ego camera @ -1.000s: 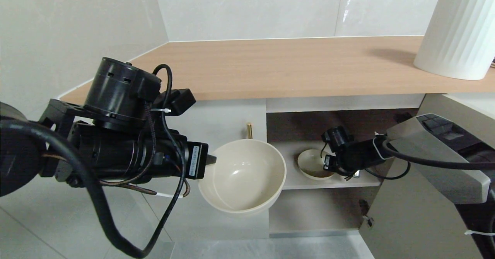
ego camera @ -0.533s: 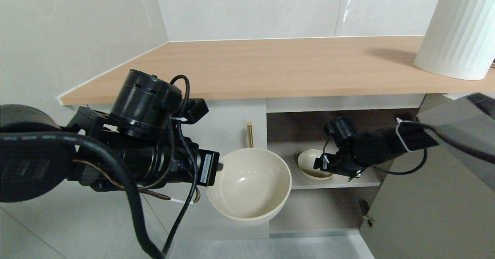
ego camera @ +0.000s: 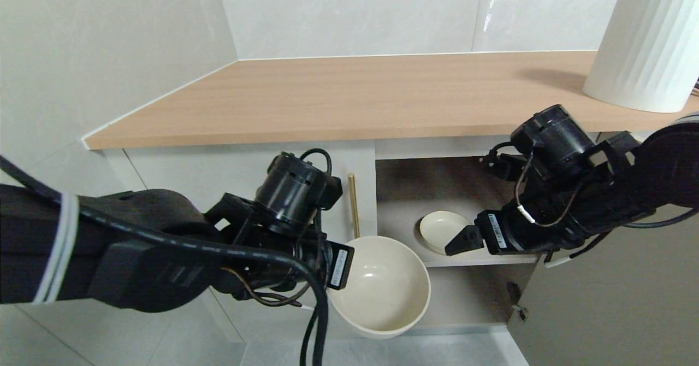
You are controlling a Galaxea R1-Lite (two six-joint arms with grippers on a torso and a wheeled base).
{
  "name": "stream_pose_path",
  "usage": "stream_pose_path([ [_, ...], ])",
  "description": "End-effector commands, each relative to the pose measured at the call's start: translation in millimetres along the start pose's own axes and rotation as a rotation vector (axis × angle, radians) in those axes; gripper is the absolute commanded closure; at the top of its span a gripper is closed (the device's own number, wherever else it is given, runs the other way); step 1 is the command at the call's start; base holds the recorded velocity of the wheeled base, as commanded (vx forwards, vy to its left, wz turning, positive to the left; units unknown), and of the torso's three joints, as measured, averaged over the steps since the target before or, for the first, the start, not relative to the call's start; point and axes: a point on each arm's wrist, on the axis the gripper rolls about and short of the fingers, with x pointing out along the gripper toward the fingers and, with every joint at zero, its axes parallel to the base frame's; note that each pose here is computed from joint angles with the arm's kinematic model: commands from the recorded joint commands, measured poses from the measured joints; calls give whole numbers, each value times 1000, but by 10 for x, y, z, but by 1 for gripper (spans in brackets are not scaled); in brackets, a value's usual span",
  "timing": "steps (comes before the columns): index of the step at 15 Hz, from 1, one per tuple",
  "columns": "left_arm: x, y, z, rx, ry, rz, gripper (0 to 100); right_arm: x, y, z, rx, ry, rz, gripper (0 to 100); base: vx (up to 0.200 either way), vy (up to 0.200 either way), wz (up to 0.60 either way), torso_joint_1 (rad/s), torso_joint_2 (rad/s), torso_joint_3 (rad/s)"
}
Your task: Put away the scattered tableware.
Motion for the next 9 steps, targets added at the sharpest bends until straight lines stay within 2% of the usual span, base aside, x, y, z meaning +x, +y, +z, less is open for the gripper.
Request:
stream_pose_path([
  [1, 281, -103, -110, 5, 49, 23, 100, -95, 128, -80, -39, -7, 38, 0, 0, 0, 0, 0, 0, 0],
  [5, 277, -172, -122, 18, 40, 22, 100, 338, 224, -163, -65, 112, 19, 0, 0, 0, 0, 0, 0, 0],
  [9, 198, -230, -123, 28, 26, 4, 100, 583, 242, -172, -64, 138, 11, 0, 0, 0, 0, 0, 0, 0],
])
